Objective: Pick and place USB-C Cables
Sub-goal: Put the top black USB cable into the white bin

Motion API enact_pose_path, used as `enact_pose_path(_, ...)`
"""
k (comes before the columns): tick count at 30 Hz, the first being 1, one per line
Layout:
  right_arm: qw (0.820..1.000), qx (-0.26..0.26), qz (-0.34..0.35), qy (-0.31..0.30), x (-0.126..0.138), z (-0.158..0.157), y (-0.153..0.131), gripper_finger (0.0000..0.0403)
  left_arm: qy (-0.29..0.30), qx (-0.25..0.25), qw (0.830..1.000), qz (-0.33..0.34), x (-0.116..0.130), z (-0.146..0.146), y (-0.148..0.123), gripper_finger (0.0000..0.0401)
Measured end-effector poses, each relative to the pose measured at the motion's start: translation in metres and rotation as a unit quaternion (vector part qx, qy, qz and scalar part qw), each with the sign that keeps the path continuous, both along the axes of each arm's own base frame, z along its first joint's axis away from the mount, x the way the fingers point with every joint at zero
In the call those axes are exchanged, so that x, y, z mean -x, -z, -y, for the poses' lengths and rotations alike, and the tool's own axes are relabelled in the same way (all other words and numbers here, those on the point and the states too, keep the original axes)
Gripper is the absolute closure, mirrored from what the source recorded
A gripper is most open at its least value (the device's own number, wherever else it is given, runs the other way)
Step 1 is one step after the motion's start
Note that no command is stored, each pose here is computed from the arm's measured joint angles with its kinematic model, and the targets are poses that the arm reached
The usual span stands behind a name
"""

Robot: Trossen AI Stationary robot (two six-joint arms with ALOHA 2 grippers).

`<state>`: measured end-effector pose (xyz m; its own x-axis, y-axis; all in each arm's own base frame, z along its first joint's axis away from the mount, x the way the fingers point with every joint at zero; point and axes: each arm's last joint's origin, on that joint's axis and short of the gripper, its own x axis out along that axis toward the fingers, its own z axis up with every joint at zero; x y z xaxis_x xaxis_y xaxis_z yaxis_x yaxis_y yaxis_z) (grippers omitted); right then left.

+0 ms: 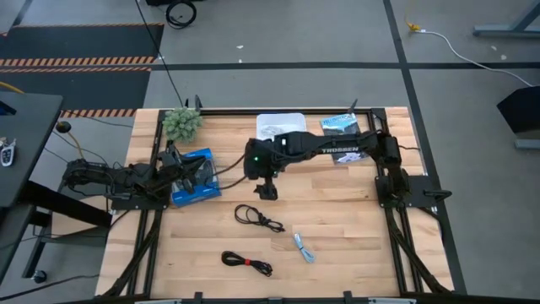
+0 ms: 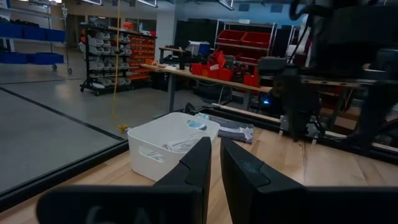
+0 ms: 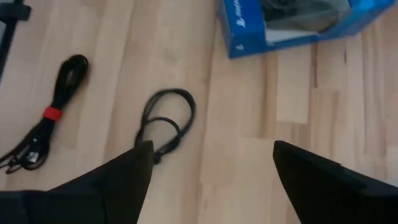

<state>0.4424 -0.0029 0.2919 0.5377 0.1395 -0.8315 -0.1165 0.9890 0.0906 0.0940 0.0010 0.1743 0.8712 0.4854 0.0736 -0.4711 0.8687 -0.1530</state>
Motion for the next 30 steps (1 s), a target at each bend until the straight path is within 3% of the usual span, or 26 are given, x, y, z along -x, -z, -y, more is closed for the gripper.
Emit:
enact_pose_path(8,1.000,-0.008,0.021,-0.011,-0.006,-0.027,0.001,0.0055,0.000,0.000,1.000,0.000,0.000,0.000,0.000,0.0358)
enact_pose_path(21,0.998,-0.008,-0.034,-0.046,-0.008,-0.060,0.028,0.0055,0.000,0.000,1.000,-0.001,0.000,0.000,0.000,0.0358)
enact_pose_path(25,0.998,-0.012,-0.047,-0.041,0.003,-0.059,0.015,0.0055,0.000,0.000,1.000,-0.001,0.000,0.000,0.000,0.0358)
enact_pose_path(30,0.992,-0.008,-0.115,-0.042,0.021,-0.059,0.013,0.0056,0.000,0.000,1.000,0.000,0.000,0.000,0.000,0.0358)
